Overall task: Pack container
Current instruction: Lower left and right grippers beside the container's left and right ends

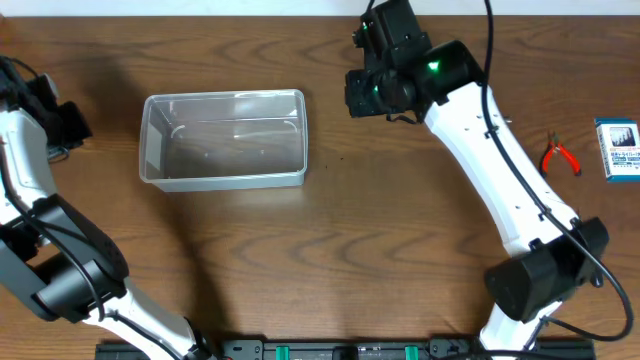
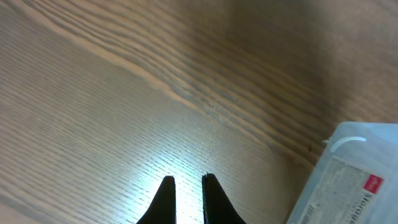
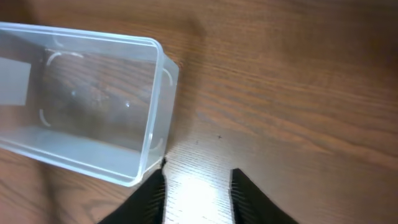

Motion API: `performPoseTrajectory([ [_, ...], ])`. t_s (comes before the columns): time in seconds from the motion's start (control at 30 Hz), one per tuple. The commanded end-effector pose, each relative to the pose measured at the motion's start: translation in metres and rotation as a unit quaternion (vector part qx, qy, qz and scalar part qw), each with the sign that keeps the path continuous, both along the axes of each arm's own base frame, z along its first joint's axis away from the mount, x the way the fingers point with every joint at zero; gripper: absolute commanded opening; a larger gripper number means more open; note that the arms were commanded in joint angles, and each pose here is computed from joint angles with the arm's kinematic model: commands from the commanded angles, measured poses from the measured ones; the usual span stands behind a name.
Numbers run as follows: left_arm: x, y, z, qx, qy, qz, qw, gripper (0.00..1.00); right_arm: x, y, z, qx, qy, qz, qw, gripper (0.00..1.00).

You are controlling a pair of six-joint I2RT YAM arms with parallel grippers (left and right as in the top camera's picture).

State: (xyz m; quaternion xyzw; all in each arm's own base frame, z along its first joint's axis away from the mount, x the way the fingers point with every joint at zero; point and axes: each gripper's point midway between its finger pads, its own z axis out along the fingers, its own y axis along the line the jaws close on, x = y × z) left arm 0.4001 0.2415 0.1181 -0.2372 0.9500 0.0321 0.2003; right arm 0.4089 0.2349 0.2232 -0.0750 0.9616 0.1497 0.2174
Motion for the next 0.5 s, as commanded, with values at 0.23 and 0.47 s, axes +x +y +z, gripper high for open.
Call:
performPoseTrajectory([
  [0.23,0.005,-0.009,-0.014,-0.035,0.001,-0.008,0.999,0.06,0.004,0.000,-0.006,-0.012,-0.001,-0.001,1.000,0.23],
  [0.47,0.007,-0.013,-0.023,-0.043,0.006,-0.027,0.999,0.06,0.001,-0.002,-0.008,-0.024,0.002,0.009,1.000,0.25],
])
